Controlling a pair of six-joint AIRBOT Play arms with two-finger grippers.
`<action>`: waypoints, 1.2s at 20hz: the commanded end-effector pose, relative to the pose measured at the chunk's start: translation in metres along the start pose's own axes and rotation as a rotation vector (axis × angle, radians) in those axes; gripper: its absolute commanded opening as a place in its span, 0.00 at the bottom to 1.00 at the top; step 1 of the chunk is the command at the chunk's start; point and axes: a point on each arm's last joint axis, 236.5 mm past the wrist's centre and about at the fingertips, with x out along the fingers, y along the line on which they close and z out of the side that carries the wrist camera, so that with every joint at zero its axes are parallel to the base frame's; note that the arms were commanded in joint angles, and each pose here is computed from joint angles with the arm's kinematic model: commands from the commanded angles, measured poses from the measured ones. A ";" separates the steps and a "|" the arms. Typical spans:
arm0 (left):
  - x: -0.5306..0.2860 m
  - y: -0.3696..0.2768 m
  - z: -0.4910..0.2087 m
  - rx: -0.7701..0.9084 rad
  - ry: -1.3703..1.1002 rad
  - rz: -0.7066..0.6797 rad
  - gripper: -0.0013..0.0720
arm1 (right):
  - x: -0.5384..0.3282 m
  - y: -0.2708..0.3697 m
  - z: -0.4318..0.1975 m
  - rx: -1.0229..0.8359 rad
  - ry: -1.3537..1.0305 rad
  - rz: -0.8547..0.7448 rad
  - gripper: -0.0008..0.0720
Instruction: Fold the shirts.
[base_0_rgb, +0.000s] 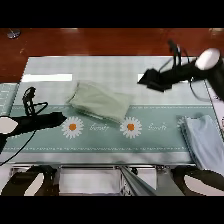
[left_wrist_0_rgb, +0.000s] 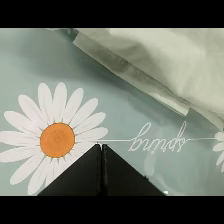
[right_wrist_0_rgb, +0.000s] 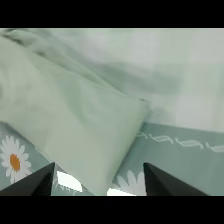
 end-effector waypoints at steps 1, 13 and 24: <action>0.001 -0.006 -0.002 0.000 0.005 -0.016 0.05 | 0.044 -0.057 -0.054 0.276 -0.064 0.000 0.88; 0.002 -0.008 0.001 0.006 -0.008 -0.022 0.05 | 0.155 0.018 -0.088 0.172 0.347 0.128 0.86; 0.002 -0.008 0.002 0.006 -0.015 -0.021 0.05 | 0.109 0.108 -0.006 -0.233 0.314 0.153 0.04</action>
